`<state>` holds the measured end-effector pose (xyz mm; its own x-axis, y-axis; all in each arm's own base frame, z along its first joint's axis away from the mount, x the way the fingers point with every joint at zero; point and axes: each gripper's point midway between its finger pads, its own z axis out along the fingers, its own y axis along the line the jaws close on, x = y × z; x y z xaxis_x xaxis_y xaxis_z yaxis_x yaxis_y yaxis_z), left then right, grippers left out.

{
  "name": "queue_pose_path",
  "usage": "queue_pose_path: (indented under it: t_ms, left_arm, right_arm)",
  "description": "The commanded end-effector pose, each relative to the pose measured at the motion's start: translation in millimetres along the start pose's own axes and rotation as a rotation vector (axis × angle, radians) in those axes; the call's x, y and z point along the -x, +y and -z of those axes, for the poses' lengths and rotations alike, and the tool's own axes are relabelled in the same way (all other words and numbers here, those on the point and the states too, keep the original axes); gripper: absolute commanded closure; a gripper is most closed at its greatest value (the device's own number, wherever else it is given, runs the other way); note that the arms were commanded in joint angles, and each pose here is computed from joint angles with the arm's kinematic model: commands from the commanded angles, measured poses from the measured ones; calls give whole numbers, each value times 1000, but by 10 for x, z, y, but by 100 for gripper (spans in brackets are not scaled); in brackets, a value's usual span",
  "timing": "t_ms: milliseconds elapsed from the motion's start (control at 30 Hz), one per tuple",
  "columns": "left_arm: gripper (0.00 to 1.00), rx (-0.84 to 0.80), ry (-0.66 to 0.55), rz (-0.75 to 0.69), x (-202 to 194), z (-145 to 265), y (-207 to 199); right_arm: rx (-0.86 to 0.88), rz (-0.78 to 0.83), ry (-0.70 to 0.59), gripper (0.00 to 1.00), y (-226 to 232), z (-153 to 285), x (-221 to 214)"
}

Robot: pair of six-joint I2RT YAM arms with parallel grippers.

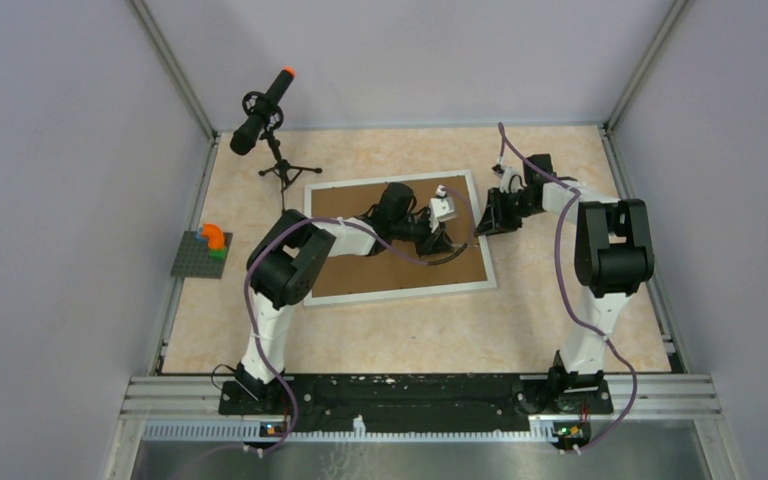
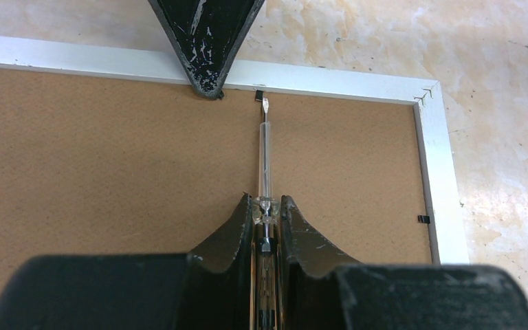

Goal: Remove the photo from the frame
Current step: Release the photo frame item from the photo frame.

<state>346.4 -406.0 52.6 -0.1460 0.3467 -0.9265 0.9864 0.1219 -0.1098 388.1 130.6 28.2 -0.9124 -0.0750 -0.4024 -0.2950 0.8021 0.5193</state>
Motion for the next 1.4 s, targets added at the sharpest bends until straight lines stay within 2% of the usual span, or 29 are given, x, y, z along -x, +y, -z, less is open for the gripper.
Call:
queue_pose_path:
  t_ms: [0,333,700,1367]
  left_arm:
    - [100,53,20,1,-12,141,96]
    - [100,70,20,24,-23,147,184]
    - [100,-27,26,-20,-50,64,-17]
    - [100,-69,30,-17,-41,-141,-105]
  right_arm:
    - [-77,-13,164,100,-184,-250,-488]
    - [-75,-16,166,100,-185,-256,-487]
    - [-75,-16,164,100,-185,-259,-482]
    - [-73,-17,166,100,-184,-264,-491]
